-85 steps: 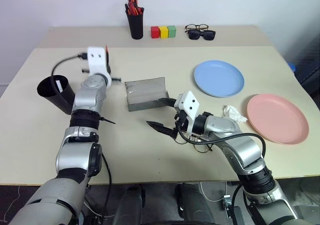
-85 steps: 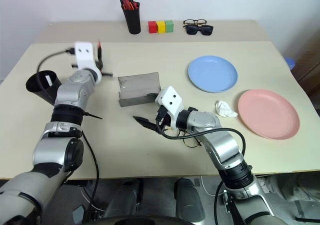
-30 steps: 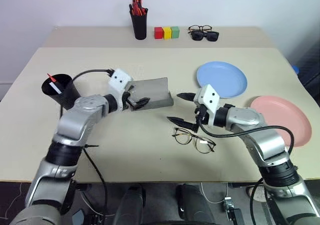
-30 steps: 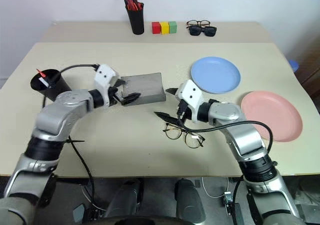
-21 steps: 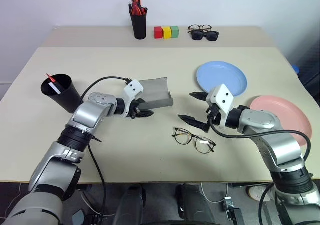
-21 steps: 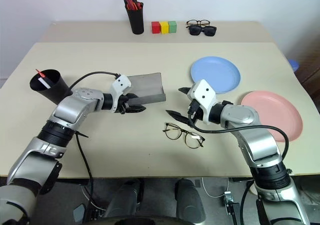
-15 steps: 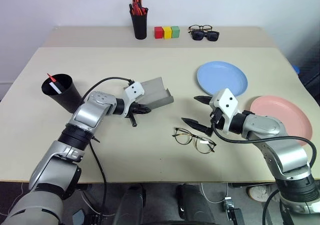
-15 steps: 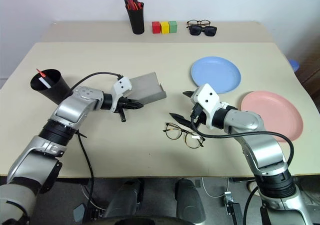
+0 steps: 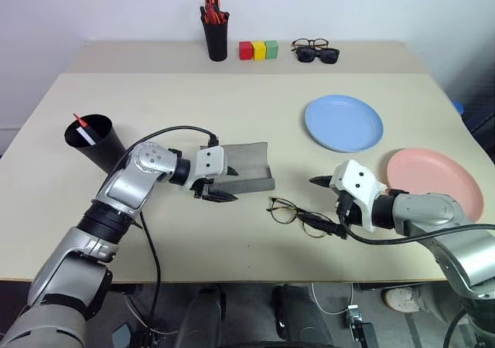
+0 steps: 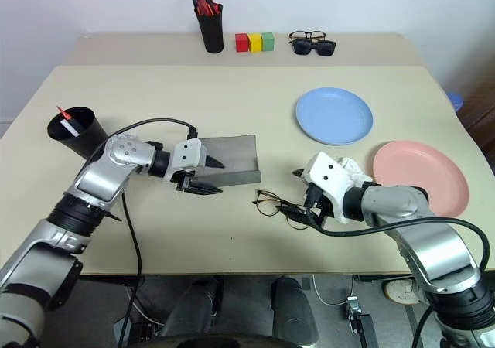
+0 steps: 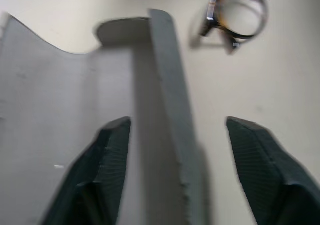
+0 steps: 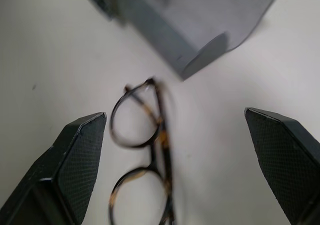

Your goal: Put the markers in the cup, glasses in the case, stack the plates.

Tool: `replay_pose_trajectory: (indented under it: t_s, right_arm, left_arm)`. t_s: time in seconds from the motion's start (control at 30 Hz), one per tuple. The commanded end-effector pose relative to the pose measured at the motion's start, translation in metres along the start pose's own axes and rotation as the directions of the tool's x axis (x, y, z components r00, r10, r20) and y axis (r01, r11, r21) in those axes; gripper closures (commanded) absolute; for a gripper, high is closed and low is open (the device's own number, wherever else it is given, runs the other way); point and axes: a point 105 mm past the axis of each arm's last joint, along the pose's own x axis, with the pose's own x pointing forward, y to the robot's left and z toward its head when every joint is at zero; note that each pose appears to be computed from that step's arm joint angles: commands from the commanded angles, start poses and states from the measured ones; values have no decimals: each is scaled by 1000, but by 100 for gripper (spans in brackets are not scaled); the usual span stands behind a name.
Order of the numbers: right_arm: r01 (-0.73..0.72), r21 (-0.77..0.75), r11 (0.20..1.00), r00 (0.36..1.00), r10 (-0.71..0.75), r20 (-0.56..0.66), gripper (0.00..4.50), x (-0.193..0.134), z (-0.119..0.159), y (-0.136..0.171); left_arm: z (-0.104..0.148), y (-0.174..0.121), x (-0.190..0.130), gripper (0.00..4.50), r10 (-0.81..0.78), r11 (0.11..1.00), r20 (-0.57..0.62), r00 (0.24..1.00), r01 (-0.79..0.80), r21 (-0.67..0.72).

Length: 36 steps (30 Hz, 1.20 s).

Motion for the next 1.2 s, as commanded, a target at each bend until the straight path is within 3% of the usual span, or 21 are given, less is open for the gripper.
replay_pose_trajectory:
  t_s: [0.03, 0.17, 0.23, 0.3, 0.5, 0.63, 0.73, 0.87, 1.0, 1.2]
  right_arm:
    - [-20, -51, 998, 999, 18, -38, 0, 1, 2, 4]
    - [-3, -60, 998, 998, -1, -68, 0, 7, -5, 1]
    - [-17, -69, 997, 996, 11, -91, 52, 9, -10, 2]
    - [-17, -72, 997, 995, 10, -102, 136, 13, -14, 2]
    - [-42, -86, 995, 990, 30, -137, 443, 13, -20, 4]
    - [-26, -147, 989, 990, 5, -139, 443, 11, -15, -2]
    - [-11, -194, 981, 995, -8, -96, 443, 10, -1, -7]
    - [22, -275, 961, 998, -4, 63, 443, 16, 50, -15]
    - [30, -383, 923, 975, 58, 215, 443, 49, 110, -17]
    - [12, -457, 889, 975, 91, 203, 443, 118, 127, -21]
  left_arm:
    - [8, 11, -19, 166, 109, 994, 45, 993, -109, -4]
    - [5, 4, -34, 166, 170, 985, 53, 984, -169, -25]
    - [5, -1, -41, 160, 214, 975, 69, 974, -210, -70]
    - [7, -7, -47, 160, 255, 962, 89, 963, -243, -126]
    - [2, -27, -55, 160, 324, 930, 34, 946, -312, -192]
    - [9, -31, -65, 160, 387, 896, 55, 921, -361, -259]
    - [0, -33, -76, 160, 427, 867, 17, 904, -404, -292]
    - [-24, -40, -94, 160, 466, 822, -79, 881, -464, -332]
    - [-45, -53, -108, 160, 485, 780, -124, 866, -492, -386]
    - [-55, -63, -112, 160, 495, 755, -178, 851, -522, -396]
